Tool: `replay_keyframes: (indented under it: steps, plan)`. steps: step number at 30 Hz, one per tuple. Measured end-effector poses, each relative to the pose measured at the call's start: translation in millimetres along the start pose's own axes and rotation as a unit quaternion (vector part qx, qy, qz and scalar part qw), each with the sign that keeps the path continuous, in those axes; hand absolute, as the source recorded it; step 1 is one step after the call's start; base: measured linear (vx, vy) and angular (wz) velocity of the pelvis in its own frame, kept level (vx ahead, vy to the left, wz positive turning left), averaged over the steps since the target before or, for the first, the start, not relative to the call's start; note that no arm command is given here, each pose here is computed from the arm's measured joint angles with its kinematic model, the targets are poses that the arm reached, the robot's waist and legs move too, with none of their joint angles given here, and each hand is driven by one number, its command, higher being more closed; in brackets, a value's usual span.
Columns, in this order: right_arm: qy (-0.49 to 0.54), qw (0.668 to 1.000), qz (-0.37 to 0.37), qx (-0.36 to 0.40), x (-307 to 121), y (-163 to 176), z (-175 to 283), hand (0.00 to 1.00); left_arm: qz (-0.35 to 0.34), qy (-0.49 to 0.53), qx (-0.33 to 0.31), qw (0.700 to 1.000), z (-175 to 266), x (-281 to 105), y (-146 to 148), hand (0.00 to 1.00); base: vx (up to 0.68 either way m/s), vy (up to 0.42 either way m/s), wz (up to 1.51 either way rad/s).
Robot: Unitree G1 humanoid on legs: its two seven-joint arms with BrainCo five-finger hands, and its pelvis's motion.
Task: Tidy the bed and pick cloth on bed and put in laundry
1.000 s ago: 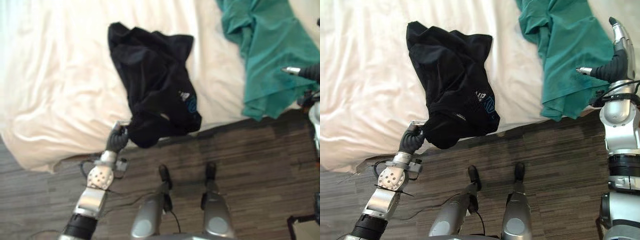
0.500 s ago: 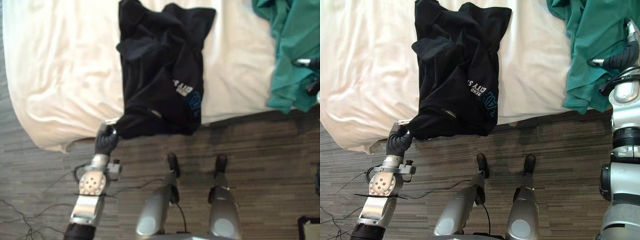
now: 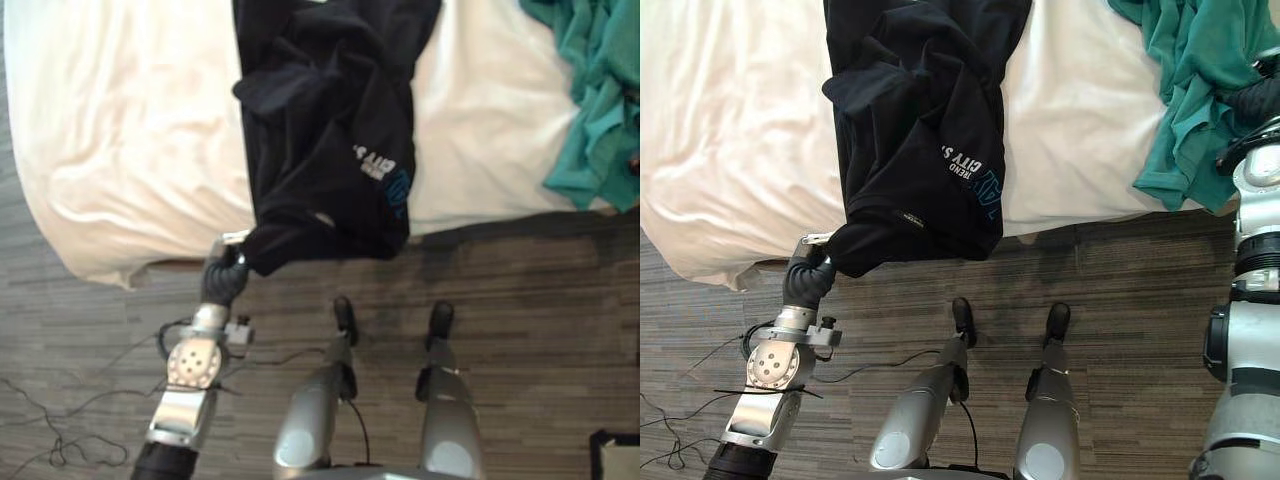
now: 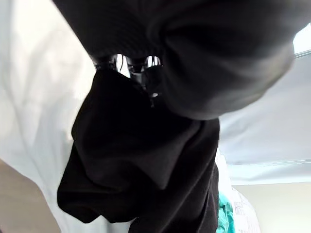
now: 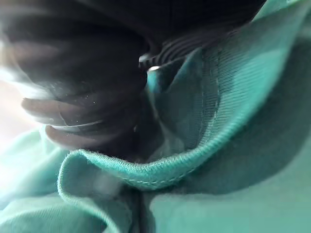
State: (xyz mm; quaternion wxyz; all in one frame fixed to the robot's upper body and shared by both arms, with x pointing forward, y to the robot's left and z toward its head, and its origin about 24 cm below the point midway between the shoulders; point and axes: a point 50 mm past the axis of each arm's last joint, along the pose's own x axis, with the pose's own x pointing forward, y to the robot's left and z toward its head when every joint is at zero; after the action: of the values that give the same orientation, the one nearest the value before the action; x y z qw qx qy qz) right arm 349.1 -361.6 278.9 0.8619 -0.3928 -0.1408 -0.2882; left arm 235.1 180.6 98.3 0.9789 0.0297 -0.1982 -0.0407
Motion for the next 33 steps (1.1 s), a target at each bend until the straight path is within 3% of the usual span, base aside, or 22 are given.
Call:
replay_keyframes:
  steps: [3, 9, 13, 15, 20, 27, 33]
  plan:
    - [-0.007, 1.000, 0.010, 0.027, -4.2, 14.6, 2.9, 1.00, -0.003, -0.006, 0.005, 1.000, 1.0, 3.4, -3.4, 1.00, 0.00, -0.023, -0.05]
    - [-0.001, 0.970, 0.028, 0.240, -51.6, 75.9, -5.1, 1.00, 0.022, 0.016, -0.005, 1.000, -10.9, 5.0, -9.7, 1.00, 0.00, -0.048, -0.10]
    - [0.072, 0.921, 0.066, 0.376, -115.4, 133.9, -25.7, 1.00, 0.033, 0.034, -0.020, 0.999, -19.5, 2.8, -13.9, 1.00, 0.00, -0.043, -0.03]
    - [0.149, 0.877, 0.084, 0.449, -160.4, 164.0, -42.1, 1.00, 0.042, 0.046, -0.039, 0.997, -25.0, 0.9, -19.1, 1.00, 0.00, -0.015, 0.10]
    - [0.211, 0.827, 0.094, 0.513, -207.5, 183.0, -52.9, 1.00, 0.046, 0.059, -0.054, 0.996, -28.6, -1.2, -24.3, 1.00, -0.02, 0.015, 0.09]
    - [0.244, 0.816, 0.109, 0.512, -261.2, 178.7, -65.7, 1.00, 0.065, 0.113, -0.070, 0.989, -43.9, -30.9, -22.3, 1.00, 0.05, 0.005, 0.01]
    - [0.311, 0.808, 0.168, 0.471, -323.6, 191.3, -73.6, 1.00, 0.133, 0.179, -0.107, 0.969, -59.2, -69.2, -23.4, 1.00, 0.06, 0.011, 0.21]
